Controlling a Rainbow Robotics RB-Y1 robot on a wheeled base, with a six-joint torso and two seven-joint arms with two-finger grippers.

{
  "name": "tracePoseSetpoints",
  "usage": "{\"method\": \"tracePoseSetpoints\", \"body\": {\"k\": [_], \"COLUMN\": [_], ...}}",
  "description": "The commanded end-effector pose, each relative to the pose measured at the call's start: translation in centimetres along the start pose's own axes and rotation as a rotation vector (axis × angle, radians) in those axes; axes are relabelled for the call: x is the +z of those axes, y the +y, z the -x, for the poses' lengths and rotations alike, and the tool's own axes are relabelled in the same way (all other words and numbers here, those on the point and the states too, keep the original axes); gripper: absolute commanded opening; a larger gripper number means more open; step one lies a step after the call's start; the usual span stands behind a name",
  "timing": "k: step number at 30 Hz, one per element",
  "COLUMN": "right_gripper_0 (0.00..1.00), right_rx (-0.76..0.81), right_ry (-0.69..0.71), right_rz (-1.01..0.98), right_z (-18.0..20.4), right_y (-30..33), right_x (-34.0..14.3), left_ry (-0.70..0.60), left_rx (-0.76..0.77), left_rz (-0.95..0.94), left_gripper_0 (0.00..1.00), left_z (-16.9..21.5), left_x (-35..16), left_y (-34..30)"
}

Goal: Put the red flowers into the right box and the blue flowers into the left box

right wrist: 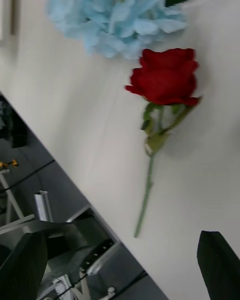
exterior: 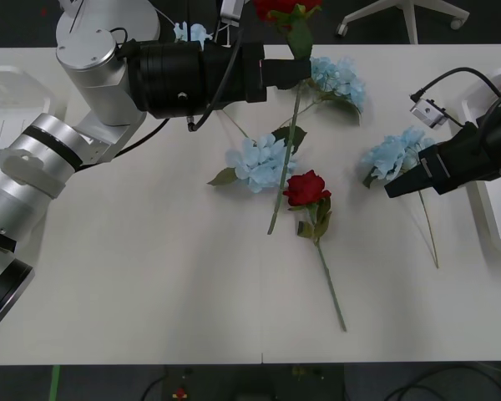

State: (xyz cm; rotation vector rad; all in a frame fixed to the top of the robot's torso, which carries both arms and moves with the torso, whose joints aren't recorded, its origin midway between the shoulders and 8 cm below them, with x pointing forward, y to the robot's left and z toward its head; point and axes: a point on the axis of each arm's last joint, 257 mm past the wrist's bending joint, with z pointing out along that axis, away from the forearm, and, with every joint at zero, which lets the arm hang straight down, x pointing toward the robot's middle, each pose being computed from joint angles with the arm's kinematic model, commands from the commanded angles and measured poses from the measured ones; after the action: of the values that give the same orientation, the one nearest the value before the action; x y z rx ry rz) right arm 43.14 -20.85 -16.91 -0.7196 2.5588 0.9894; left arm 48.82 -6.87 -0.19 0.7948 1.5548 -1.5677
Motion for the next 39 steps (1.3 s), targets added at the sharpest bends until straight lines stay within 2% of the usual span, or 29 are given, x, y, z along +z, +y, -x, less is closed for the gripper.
{"method": "tracePoseSetpoints", "body": {"k": [1, 14, 32, 34, 36, 38, 39], "right_gripper_0": [0.87, 0.87, 0.86, 0.79, 0.62, 0.31, 0.23], "right_rx": [-0.037, -0.018, -0.004, 0.003, 0.011, 0.023, 0.027], "right_ry": [-0.018, -0.182, -0.315, -0.32, -0.326, -0.327, -0.328], "right_rz": [0.121, 0.39, 0.482, 0.49, 0.495, 0.505, 0.506], "right_z": [-0.3, 1.5, 5.0, 5.2, 5.5, 5.6, 5.6], "right_y": [4.3, 14.3, 19.4, 19.7, 19.9, 20.2, 20.2], "right_x": [0.0, 5.6, 10.5, 10.7, 10.8, 10.9, 10.9], "left_ry": [-0.001, -0.001, -0.001, -0.001, -0.001, -0.001, -0.001], "left_rx": [0.143, 0.143, 0.143, 0.143, 0.143, 0.143, 0.143], "left_rz": [-0.066, -0.066, -0.066, -0.066, -0.066, -0.066, -0.066], "left_gripper_0": [0.0, 0.0, 0.0, 0.0, 0.0, 0.0, 0.0], "left_z": [1.8, 1.8, 1.8, 1.8, 1.8, 1.8, 1.8], "left_x": [2.5, 2.5, 2.5, 2.5, 2.5, 2.5, 2.5], "left_y": [-3.3, -3.3, -3.3, -3.3, -3.3, -3.3, -3.3]}}
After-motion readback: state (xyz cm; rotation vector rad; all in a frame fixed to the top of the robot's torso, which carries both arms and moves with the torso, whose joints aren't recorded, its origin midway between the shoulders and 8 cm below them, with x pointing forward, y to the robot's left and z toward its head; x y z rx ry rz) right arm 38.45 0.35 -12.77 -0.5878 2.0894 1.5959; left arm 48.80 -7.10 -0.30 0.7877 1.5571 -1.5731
